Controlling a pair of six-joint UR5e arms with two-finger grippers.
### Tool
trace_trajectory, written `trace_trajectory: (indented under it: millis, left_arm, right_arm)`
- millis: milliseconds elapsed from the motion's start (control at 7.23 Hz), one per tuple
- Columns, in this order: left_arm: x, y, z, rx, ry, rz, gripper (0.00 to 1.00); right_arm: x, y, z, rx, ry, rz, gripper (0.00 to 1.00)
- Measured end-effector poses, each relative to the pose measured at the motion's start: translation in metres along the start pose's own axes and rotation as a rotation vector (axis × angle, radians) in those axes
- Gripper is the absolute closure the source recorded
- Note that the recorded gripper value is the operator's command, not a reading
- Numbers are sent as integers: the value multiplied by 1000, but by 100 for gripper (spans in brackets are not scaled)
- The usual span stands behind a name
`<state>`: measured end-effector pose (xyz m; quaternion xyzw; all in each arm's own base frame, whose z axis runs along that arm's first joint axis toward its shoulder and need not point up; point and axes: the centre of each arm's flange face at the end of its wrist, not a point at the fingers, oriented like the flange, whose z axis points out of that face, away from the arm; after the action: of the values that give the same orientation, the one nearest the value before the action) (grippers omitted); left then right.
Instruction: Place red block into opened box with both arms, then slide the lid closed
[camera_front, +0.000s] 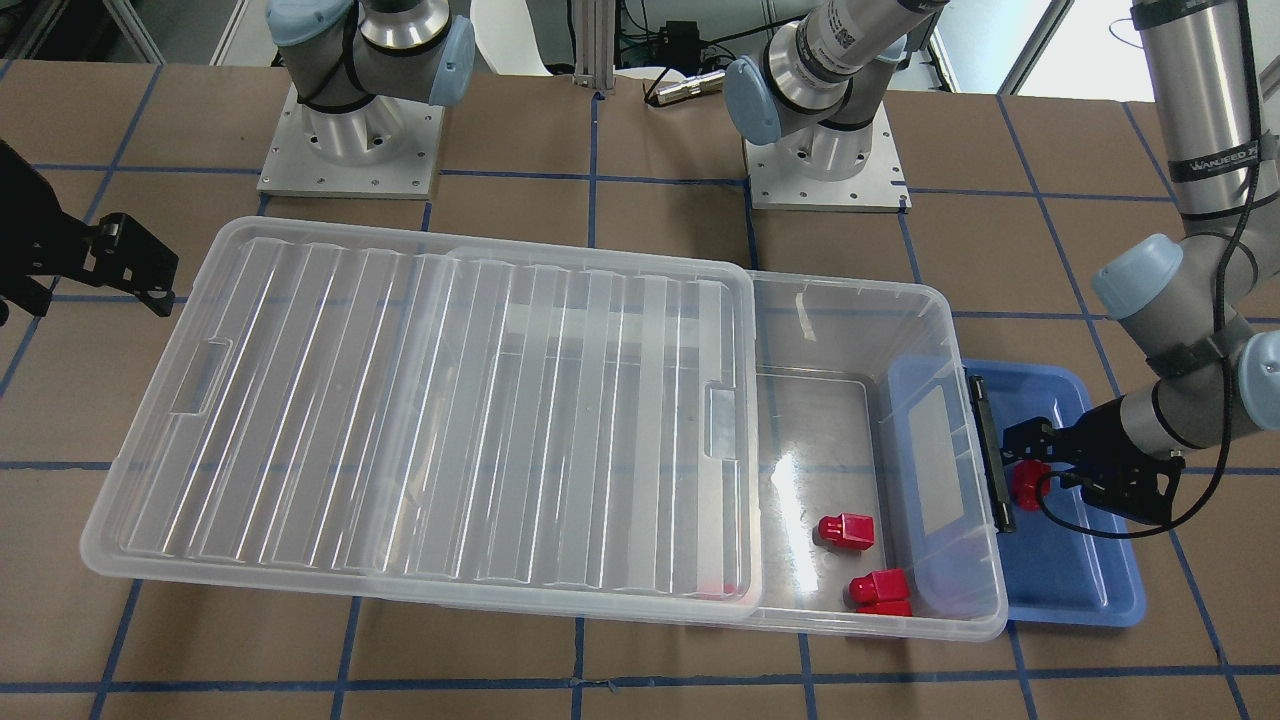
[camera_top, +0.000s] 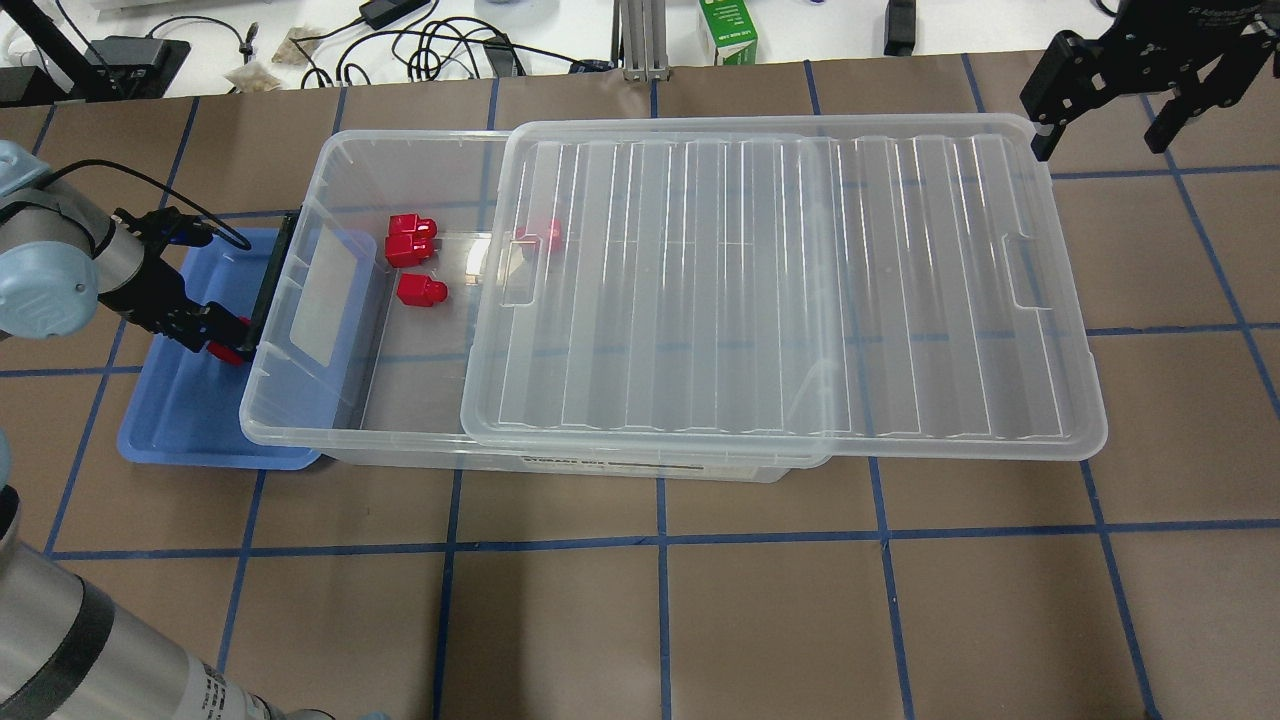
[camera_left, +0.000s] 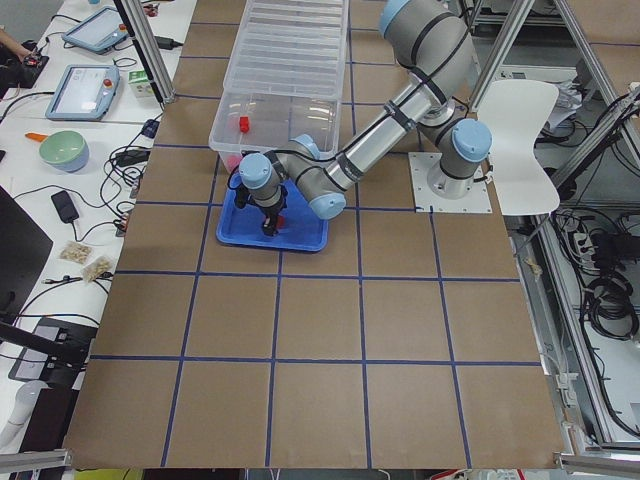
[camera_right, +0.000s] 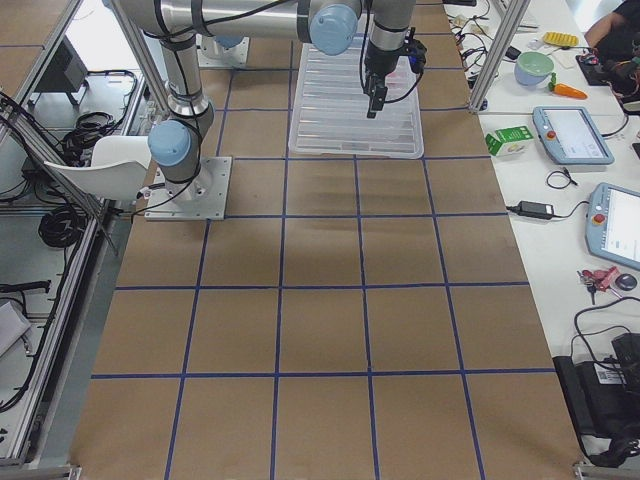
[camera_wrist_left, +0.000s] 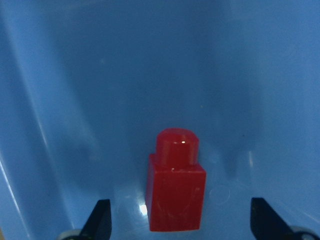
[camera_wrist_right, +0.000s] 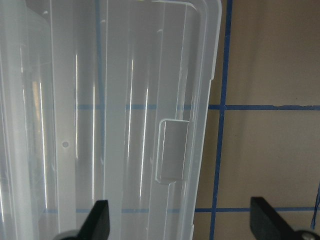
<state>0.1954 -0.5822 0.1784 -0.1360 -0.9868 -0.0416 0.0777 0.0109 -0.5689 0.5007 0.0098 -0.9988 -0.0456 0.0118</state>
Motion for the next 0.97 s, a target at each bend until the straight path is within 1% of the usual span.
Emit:
trace_trajectory:
  millis: [138, 415, 553, 692, 830, 969]
  left_arm:
    - [-1, 0, 2, 0, 0, -1, 100]
    - [-2, -1, 0, 2, -4, -7, 100]
    - [-1, -2, -11, 10, -19, -16, 100]
    - [0, -5, -36, 26, -44, -27, 100]
    - [3, -8, -74, 35, -56, -33, 100]
    - [11, -8, -117, 29, -50, -37, 100]
  right_arm:
    - [0, 0, 1, -1, 0, 0, 0]
    - [0, -1, 2, -5, 0, 0, 0]
    - [0, -1, 4, -9, 0, 0, 0]
    - [0, 0, 7, -13, 0, -1, 0]
    - [0, 1, 8, -15, -1, -1, 0]
    - [2, 1, 8, -16, 15, -4, 0]
